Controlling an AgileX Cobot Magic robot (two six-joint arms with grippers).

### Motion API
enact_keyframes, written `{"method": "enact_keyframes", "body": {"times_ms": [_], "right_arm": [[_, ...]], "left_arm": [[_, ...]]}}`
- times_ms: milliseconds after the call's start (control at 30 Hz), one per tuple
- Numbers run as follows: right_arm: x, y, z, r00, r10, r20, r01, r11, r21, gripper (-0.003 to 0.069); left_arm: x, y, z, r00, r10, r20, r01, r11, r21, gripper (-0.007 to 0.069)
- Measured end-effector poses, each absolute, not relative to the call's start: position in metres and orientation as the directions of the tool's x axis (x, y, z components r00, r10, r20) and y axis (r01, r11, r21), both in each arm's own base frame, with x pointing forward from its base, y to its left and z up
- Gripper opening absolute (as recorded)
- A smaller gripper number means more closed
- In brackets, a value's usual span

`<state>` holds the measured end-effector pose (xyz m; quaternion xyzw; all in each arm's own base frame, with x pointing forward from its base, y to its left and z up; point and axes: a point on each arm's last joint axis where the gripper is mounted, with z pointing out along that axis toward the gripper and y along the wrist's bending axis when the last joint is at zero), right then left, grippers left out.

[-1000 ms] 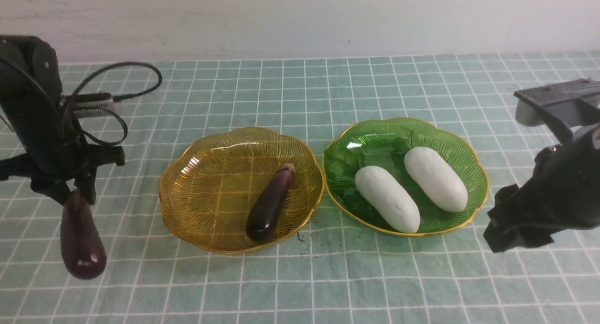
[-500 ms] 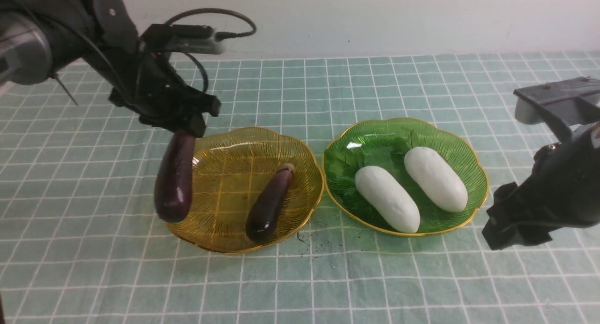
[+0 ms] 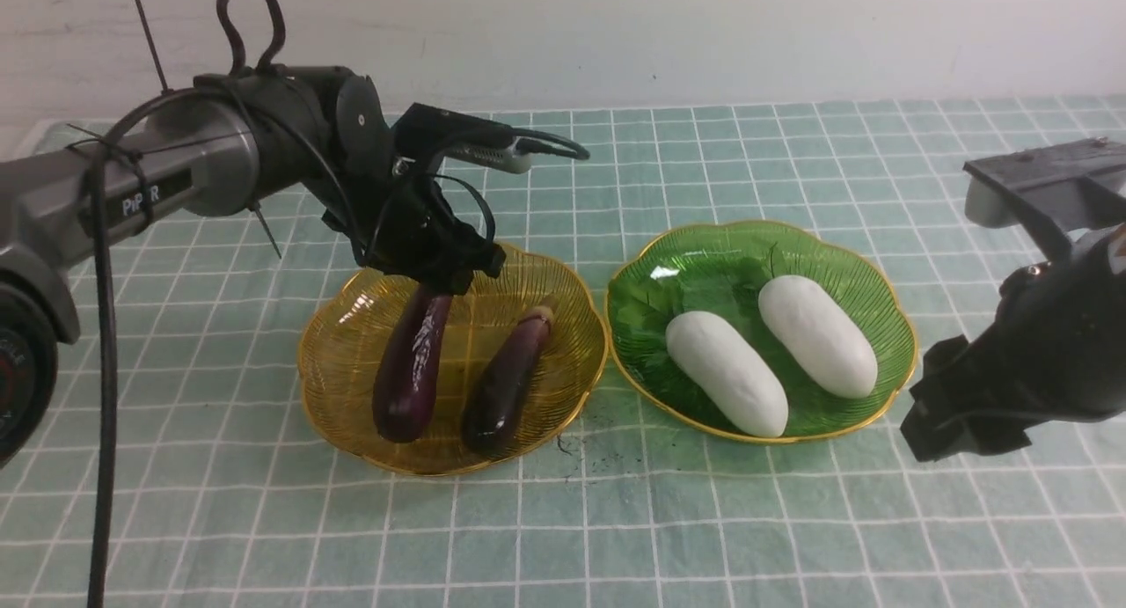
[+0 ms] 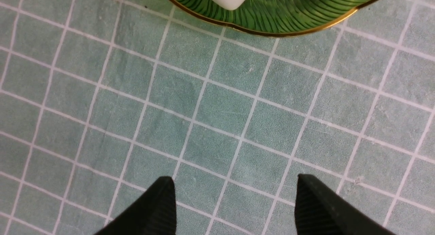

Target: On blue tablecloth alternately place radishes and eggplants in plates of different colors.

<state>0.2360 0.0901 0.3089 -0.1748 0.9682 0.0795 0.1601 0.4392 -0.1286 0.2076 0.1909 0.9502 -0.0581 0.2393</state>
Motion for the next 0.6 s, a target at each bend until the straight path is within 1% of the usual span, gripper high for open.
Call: {"method": "enact_keyframes", "body": {"times_ms": [67, 100, 167, 200, 233, 267, 333, 400, 500, 567, 600], "right_arm": [[0.236, 0.090, 0.309, -0.887, -0.313, -0.339, -0.364, 0.926, 0.098, 0.0430], [0.236, 0.090, 0.309, -0.886, -0.312, -0.342, -0.364, 0.926, 0.098, 0.0430], [0.237, 0.090, 0.309, -0.886, -0.312, -0.343, -0.364, 0.926, 0.098, 0.0430], [0.237, 0.090, 0.309, -0.886, -0.312, -0.343, -0.364, 0.926, 0.098, 0.0430], [0.237, 0.090, 0.309, -0.886, -0.312, -0.344, -0.364, 0.926, 0.098, 0.0430], [0.237, 0.090, 0.309, -0.886, -0.312, -0.344, -0.364, 0.926, 0.098, 0.0430], [0.237, 0.090, 0.309, -0.886, -0.312, -0.344, -0.364, 0.926, 0.098, 0.0430], [0.237, 0.090, 0.309, -0.886, -0.312, -0.344, -0.364, 0.926, 0.098, 0.0430], [0.237, 0.090, 0.309, -0.885, -0.314, -0.344, -0.366, 0.926, 0.097, 0.0430], [0.237, 0.090, 0.309, -0.882, -0.321, -0.346, -0.373, 0.923, 0.094, 0.0430], [0.237, 0.090, 0.309, -0.881, -0.323, -0.346, -0.375, 0.922, 0.093, 0.0430]], "left_arm": [[0.438, -0.129, 0.208, -0.823, 0.326, -0.466, 0.381, 0.924, -0.027, 0.0313], [0.438, -0.129, 0.209, -0.827, 0.320, -0.462, 0.376, 0.926, -0.031, 0.0353], [0.438, -0.129, 0.211, -0.830, 0.317, -0.460, 0.373, 0.927, -0.034, 0.0398], [0.438, -0.129, 0.212, -0.830, 0.317, -0.459, 0.374, 0.927, -0.035, 0.0403], [0.438, -0.129, 0.216, -0.832, 0.319, -0.454, 0.375, 0.926, -0.037, 0.0445], [0.438, -0.129, 0.216, -0.833, 0.319, -0.452, 0.375, 0.926, -0.037, 0.0449], [0.437, -0.129, 0.229, -0.842, 0.326, -0.429, 0.380, 0.924, -0.043, 0.0477], [0.435, -0.129, 0.241, -0.848, 0.332, -0.413, 0.385, 0.922, -0.048, 0.0474], [0.432, -0.129, 0.260, -0.859, 0.328, -0.393, 0.380, 0.923, -0.060, 0.0442], [0.428, -0.128, 0.276, -0.874, 0.327, -0.361, 0.375, 0.924, -0.070, 0.0365], [0.427, -0.128, 0.278, -0.875, 0.329, -0.355, 0.376, 0.924, -0.071, 0.0349]]}}
